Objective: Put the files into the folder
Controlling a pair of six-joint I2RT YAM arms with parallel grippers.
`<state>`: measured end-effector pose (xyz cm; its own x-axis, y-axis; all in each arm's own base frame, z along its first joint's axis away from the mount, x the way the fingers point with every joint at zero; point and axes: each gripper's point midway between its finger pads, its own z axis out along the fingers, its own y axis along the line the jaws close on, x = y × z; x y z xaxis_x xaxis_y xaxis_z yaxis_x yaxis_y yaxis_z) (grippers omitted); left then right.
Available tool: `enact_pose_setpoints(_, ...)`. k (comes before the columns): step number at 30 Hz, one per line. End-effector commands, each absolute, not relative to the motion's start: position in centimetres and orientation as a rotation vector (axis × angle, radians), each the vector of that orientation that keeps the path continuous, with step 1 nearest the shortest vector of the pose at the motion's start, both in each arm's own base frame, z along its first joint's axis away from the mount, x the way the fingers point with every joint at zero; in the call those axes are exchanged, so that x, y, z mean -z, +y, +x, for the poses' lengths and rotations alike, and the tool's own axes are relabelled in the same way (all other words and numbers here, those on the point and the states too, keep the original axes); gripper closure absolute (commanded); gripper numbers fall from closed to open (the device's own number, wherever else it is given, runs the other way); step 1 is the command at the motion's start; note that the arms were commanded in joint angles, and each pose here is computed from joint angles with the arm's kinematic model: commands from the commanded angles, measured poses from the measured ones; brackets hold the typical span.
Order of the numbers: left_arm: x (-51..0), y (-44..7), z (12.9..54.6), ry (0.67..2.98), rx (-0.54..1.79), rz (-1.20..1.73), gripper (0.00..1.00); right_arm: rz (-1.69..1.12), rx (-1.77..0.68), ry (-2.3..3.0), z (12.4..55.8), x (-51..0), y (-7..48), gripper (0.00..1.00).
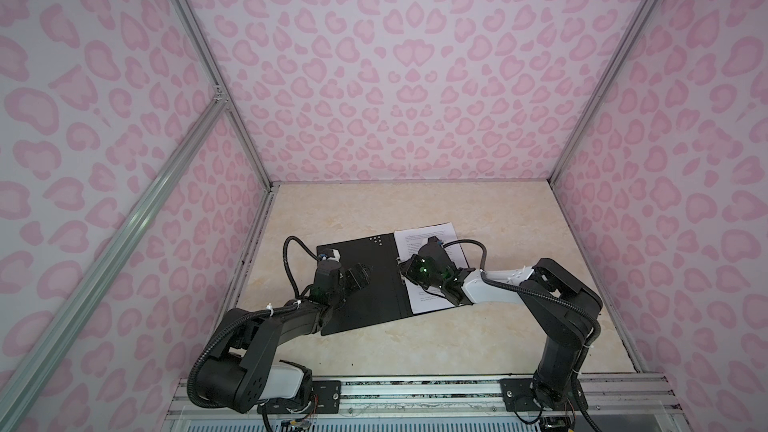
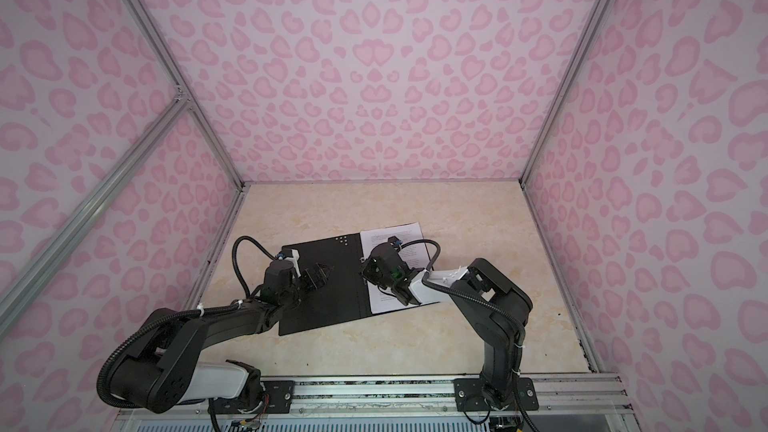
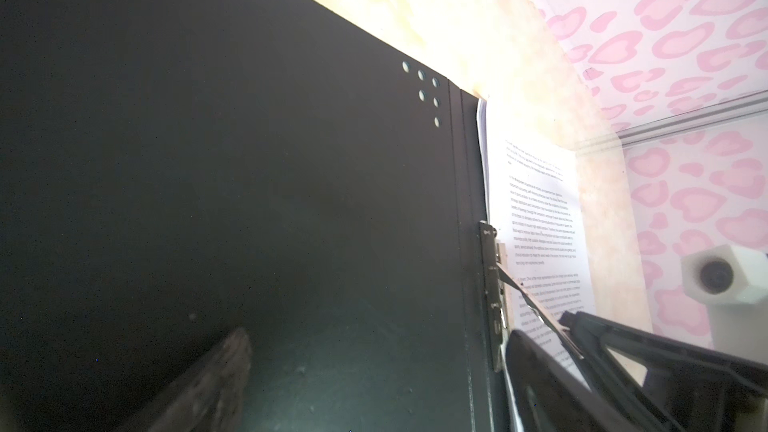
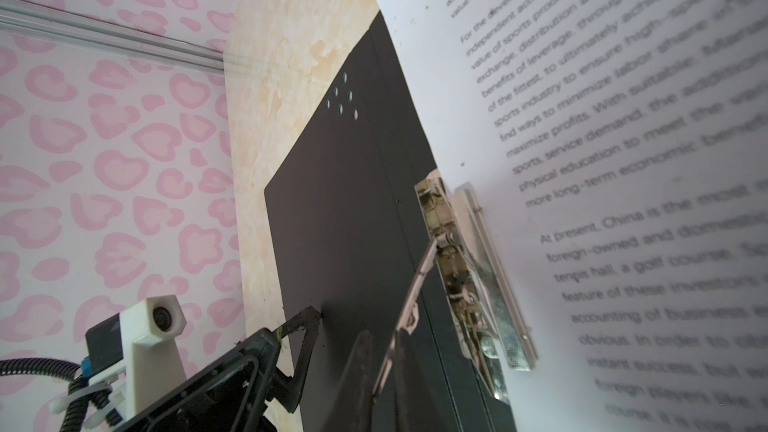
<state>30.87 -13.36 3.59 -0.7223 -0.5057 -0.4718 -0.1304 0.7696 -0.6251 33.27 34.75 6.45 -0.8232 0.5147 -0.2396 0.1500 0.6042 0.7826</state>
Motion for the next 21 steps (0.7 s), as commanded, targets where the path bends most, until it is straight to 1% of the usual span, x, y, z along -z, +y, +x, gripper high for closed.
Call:
enact_pose_setpoints(1, 1.6, -12.3, 25.5, 2.602, 0.66, -0.584, 0.02, 0.539, -1.126, 2.366, 33.2, -6.6, 34.6, 0.9)
enact_pose_setpoints(4, 1.7, -12.2, 25.5, 2.603, 0.652, -0.588, 0.02, 0.54, -1.118, 2.365, 33.0, -6.5, 34.3, 0.91)
enact_pose_setpoints(11, 1.8, -11.9, 25.5, 2.6, 0.63, -0.597, 0.02, 0.537, -1.073, 2.37, 32.0, -5.4, 32.9, 1.0)
enact_pose_setpoints(21, 2.3, -11.7, 25.4, 2.613, 0.608, -0.614, 0.02, 0.512, -1.027, 2.413, 29.7, -1.0, 31.4, 1.0)
